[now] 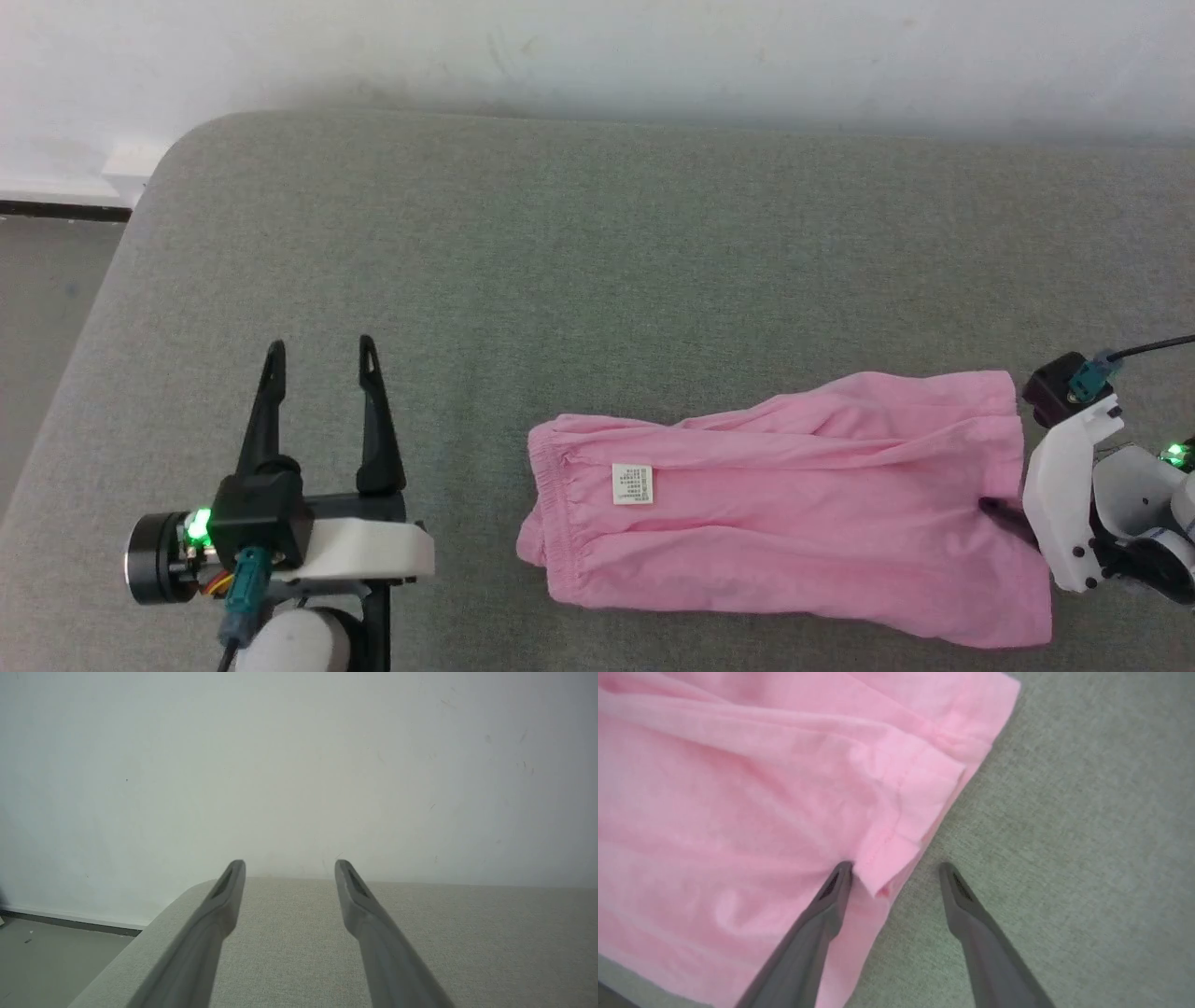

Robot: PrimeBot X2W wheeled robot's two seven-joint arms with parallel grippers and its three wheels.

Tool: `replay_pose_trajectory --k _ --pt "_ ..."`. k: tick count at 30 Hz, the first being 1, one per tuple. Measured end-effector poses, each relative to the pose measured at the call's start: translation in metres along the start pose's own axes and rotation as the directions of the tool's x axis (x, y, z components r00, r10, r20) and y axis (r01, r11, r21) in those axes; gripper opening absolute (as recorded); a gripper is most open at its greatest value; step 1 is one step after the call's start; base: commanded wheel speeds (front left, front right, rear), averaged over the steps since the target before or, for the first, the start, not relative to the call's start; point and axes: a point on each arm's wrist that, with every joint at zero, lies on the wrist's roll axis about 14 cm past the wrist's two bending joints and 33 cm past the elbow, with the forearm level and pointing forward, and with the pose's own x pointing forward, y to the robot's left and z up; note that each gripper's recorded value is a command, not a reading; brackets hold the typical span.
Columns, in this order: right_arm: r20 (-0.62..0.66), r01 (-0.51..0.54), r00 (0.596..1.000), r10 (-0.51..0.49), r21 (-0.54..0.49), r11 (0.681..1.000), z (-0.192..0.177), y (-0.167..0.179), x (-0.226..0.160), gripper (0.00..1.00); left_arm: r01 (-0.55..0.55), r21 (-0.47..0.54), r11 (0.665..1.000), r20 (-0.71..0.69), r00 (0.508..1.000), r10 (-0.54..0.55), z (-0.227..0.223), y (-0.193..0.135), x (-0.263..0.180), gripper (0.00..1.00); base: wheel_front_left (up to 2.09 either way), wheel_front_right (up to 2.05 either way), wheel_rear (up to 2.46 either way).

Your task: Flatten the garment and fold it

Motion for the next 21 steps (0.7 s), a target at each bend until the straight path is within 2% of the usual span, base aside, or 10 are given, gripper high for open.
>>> replay_pose_trajectory --k 7,8,9,21 --pt "-0.018 -0.029 0.999 0.029 0.023 0.999 -0.003 0.007 0.016 1.00 0.015 0.018 1.000 -0.031 0.999 -0.015 -0.014 0.002 -0.003 1.00 0.00 0.00 0.00" --pt "-0.017 -0.032 0.999 0.033 0.028 0.999 -0.004 0.007 0.016 0.36 0.019 0.022 1.000 -0.032 0.999 -0.018 -0.015 0.002 -0.003 1.00 0.00 0.00 0.00" --pt "-0.016 -0.034 0.999 0.035 0.032 0.999 -0.004 0.007 0.016 0.00 0.025 0.027 0.999 -0.032 0.999 -0.024 -0.016 0.002 -0.003 1.00 0.00 0.00 0.00" --pt "0.112 -0.039 0.993 0.030 0.080 0.996 0.006 0.004 0.003 0.00 0.095 0.073 0.993 -0.024 0.995 -0.093 -0.018 -0.010 0.001 1.00 0.00 0.00 0.00"
